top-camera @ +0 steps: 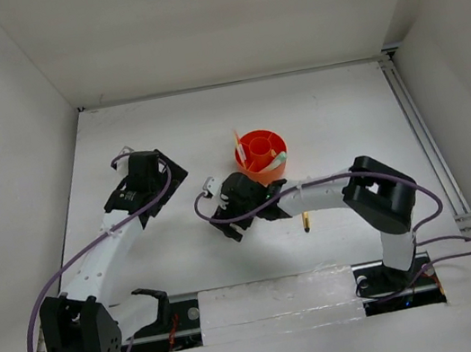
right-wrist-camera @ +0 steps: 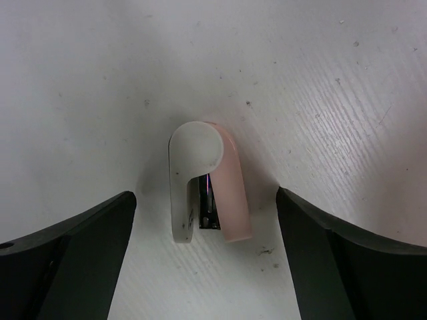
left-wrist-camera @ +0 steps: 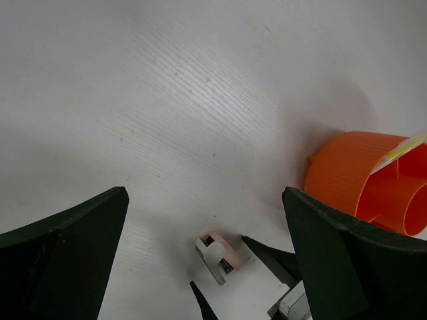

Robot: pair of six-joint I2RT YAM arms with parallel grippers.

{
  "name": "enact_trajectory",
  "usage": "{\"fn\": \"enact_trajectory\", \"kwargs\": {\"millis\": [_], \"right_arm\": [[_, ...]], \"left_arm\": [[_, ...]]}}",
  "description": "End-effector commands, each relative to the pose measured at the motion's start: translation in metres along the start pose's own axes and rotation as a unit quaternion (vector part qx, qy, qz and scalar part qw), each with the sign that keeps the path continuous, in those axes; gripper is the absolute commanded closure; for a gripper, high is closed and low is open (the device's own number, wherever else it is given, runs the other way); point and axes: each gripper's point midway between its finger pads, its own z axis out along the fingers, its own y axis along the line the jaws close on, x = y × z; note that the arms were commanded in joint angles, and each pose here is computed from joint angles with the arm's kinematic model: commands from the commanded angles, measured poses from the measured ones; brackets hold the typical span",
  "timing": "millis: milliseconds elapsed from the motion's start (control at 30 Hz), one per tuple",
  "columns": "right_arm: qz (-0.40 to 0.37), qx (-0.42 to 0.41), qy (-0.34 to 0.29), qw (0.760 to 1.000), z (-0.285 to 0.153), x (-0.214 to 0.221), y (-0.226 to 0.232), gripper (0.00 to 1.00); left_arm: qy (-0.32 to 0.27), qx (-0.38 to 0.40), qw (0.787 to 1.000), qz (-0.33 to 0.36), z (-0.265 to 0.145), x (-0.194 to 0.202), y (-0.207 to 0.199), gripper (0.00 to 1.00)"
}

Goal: Sort the stationery into containers
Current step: Pick up the stationery from the center of the board.

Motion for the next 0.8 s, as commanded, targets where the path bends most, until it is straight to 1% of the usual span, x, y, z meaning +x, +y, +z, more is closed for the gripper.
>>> {"fn": "enact_trajectory", "kwargs": {"millis": [0, 67, 100, 167, 233, 300, 367, 400, 433, 467, 567, 600, 633, 700, 733, 767], "right_arm": [[0.003, 0.004, -0.007, 1.000, -0.002, -0.004, 0.001, 0.12], [0.008, 0.011, -0.001, 1.000, -0.001, 0.002, -0.002, 0.15], [0.008, 0.011, -0.001, 1.000, -0.003, 0.003, -0.002, 0.20], [0.012, 0.018, 0.005, 1.000, -0.004, 0.006, -0.004, 0.27], [0.012, 0.023, 0.006, 1.000, -0.006, 0.008, -0.005, 0.31], [0.013, 0.028, 0.010, 0.999, -0.006, 0.013, -0.007, 0.37], [0.013, 0.035, 0.014, 0.999, -0.006, 0.015, -0.010, 0.57], [0.013, 0.035, 0.019, 0.999, -0.007, 0.017, -0.010, 0.70], [0.012, 0.041, 0.019, 0.999, -0.007, 0.017, -0.012, 0.81], [0.012, 0.041, 0.019, 0.999, -0.007, 0.017, -0.012, 0.99], [0.031, 0.067, 0.003, 0.997, -0.015, 0.007, -0.019, 1.00], [0.038, 0.072, -0.013, 0.997, -0.023, -0.003, -0.020, 1.00], [0.053, 0.074, -0.038, 0.995, -0.027, -0.017, -0.019, 1.00], [0.070, 0.088, -0.071, 0.991, -0.040, -0.033, -0.023, 1.00], [0.093, 0.098, -0.097, 0.986, -0.054, -0.048, -0.025, 1.00], [0.104, 0.109, -0.116, 0.982, -0.062, -0.057, -0.029, 1.00]], "left_arm": [[-0.003, 0.017, 1.000, 0.008, -0.002, -0.003, -0.008, 0.00], [-0.006, 0.021, 1.000, 0.008, -0.004, -0.005, -0.009, 0.00], [-0.006, 0.021, 1.000, 0.008, -0.004, -0.005, -0.009, 0.00], [-0.002, 0.024, 1.000, 0.008, -0.005, -0.003, -0.010, 0.00], [-0.002, 0.024, 1.000, 0.008, -0.005, -0.003, -0.010, 0.00], [0.001, 0.020, 1.000, 0.009, -0.003, -0.002, -0.009, 0.00], [0.001, 0.020, 1.000, 0.009, -0.003, -0.002, -0.009, 0.00], [0.001, 0.020, 1.000, 0.009, -0.003, -0.002, -0.009, 0.00], [0.004, 0.016, 1.000, 0.010, 0.000, 0.000, -0.008, 0.00], [0.009, 0.020, 1.000, 0.010, -0.001, 0.001, -0.009, 0.00], [0.019, 0.044, 0.999, 0.008, -0.001, 0.003, -0.021, 0.00], [0.024, 0.056, 0.998, 0.014, -0.002, 0.004, -0.026, 0.00], [0.043, 0.073, 0.996, 0.014, -0.003, 0.012, -0.030, 0.00], [0.051, 0.125, 0.991, 0.024, -0.007, 0.014, -0.048, 0.00], [0.065, 0.143, 0.987, 0.036, -0.007, 0.022, -0.050, 0.00], [0.091, 0.183, 0.978, 0.038, -0.016, 0.031, -0.062, 0.00]]}}
